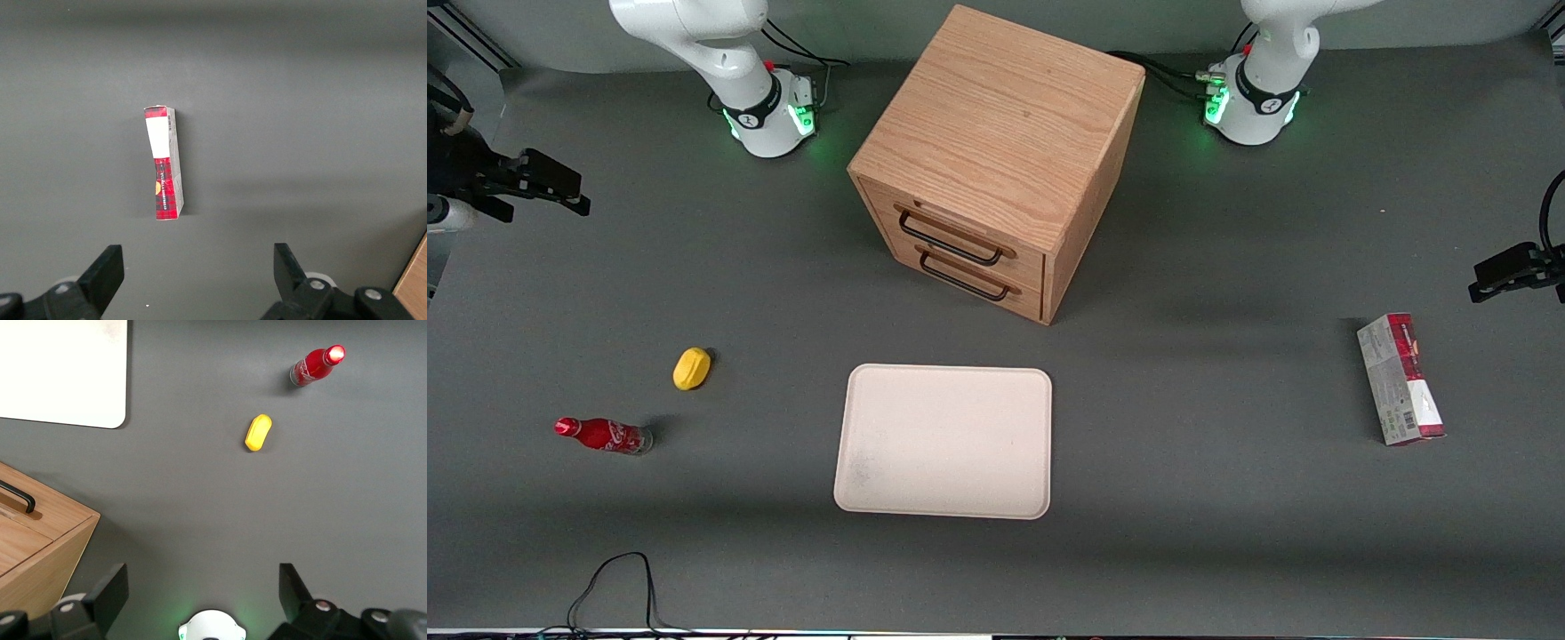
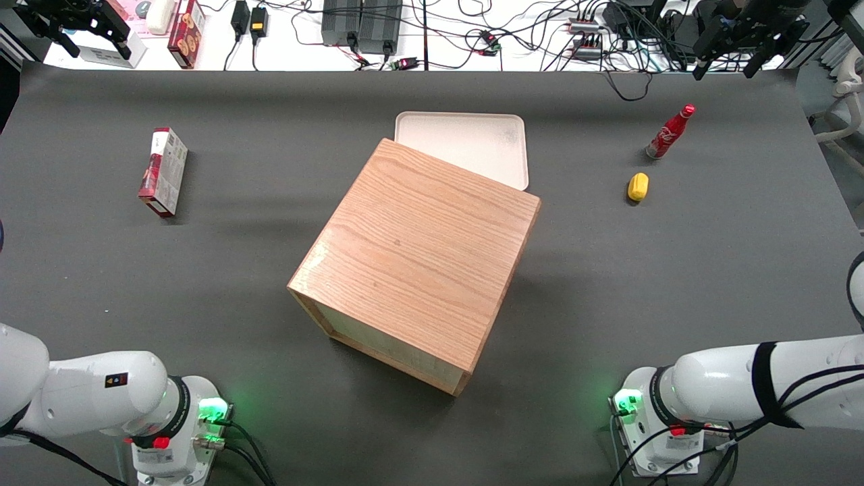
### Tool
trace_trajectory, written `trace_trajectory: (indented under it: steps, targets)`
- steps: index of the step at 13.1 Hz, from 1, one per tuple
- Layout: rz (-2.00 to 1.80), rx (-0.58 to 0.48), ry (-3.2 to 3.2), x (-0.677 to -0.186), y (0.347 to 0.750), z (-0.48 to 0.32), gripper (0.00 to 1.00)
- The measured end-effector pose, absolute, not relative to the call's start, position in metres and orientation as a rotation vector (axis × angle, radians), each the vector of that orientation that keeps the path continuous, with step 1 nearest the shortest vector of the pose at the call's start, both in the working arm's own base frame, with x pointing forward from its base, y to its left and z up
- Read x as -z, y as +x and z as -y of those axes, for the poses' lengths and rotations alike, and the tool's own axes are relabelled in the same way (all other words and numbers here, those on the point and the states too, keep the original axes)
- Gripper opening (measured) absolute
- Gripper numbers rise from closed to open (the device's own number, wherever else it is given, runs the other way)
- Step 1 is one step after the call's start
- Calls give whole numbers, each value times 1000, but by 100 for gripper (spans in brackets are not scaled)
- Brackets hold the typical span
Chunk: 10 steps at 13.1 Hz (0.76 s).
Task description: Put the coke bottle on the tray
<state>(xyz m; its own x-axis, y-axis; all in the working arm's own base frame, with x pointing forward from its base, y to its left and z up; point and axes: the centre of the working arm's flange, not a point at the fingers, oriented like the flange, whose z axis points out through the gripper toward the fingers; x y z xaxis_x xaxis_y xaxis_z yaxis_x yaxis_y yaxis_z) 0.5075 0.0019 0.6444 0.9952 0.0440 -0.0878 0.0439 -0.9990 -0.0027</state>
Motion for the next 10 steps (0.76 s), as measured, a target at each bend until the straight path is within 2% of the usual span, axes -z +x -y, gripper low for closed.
trace_trajectory:
  steps: [10]
  targets:
    - [10,-158,-3133,-644,515,18,100]
